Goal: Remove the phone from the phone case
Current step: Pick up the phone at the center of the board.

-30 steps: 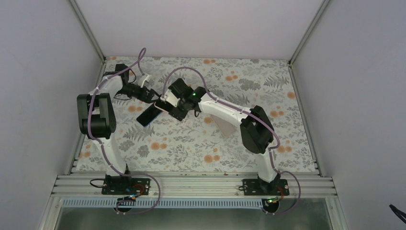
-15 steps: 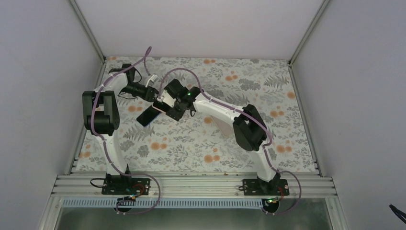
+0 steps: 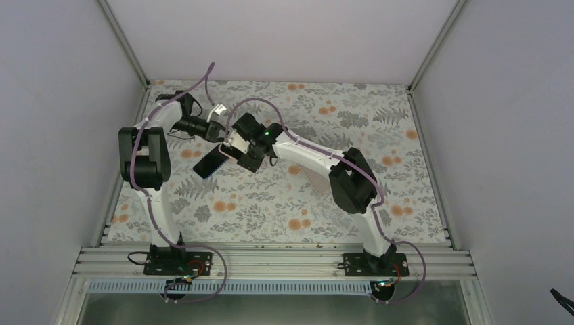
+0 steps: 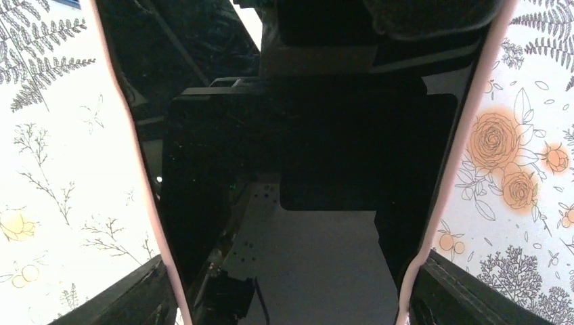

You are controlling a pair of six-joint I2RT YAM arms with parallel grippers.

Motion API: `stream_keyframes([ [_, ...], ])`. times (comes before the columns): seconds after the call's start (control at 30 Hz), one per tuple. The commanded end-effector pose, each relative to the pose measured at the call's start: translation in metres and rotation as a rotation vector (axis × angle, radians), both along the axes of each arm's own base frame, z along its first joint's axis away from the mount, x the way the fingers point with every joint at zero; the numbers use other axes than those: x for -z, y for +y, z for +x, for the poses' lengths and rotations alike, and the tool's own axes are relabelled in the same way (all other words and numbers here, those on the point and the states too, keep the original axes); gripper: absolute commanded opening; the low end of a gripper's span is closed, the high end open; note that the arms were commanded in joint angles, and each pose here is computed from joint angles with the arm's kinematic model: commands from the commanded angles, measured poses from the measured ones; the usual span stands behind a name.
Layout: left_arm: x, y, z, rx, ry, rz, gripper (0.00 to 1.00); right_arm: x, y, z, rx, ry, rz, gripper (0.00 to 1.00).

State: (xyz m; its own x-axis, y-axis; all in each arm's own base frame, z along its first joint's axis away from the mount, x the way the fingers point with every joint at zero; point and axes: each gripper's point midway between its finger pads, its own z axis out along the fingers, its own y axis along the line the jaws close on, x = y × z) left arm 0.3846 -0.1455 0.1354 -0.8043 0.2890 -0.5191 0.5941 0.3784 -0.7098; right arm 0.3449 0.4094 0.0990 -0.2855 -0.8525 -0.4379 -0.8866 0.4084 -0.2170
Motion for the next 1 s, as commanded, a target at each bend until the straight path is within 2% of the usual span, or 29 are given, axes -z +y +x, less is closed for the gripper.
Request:
stream_keyframes([
  [0.0, -0.017, -0.022, -0.027, 0.127, -0.034, -0.045, 0.02, -0.051, 0.012, 0.037, 0.046, -0.139, 0.143, 0.63],
  [0.13, -0.034, -0.026, -0.030, 0.193, -0.145, -0.039, 0.02, -0.066, -0.003, 0.013, -0.043, -0.017, 0.195, 0.98],
  [0.17, -0.039, -0.028, -0.031, 0.212, -0.179, -0.028, 0.02, -0.075, -0.009, 0.006, -0.074, 0.014, 0.226, 1.00],
  [0.3, -0.058, -0.037, -0.034, 0.275, -0.301, 0.006, 0.02, -0.104, -0.041, -0.020, -0.167, 0.104, 0.310, 1.00],
  [0.43, -0.083, -0.049, -0.040, 0.337, -0.430, 0.021, 0.02, -0.129, -0.081, -0.021, -0.178, 0.136, 0.394, 1.00],
  [0.53, -0.105, -0.057, -0.051, 0.390, -0.549, 0.010, 0.02, -0.132, -0.112, -0.020, -0.199, 0.173, 0.435, 1.00],
  [0.63, -0.130, -0.063, -0.054, 0.402, -0.636, -0.031, 0.02, -0.119, -0.121, -0.035, -0.241, 0.199, 0.422, 1.00],
  [0.77, -0.150, -0.068, -0.059, 0.410, -0.693, -0.073, 0.02, -0.108, -0.127, -0.035, -0.239, 0.128, 0.414, 1.00],
  [0.97, -0.151, -0.074, -0.068, 0.428, -0.693, -0.079, 0.02, -0.097, -0.127, -0.020, -0.205, 0.107, 0.395, 1.00],
])
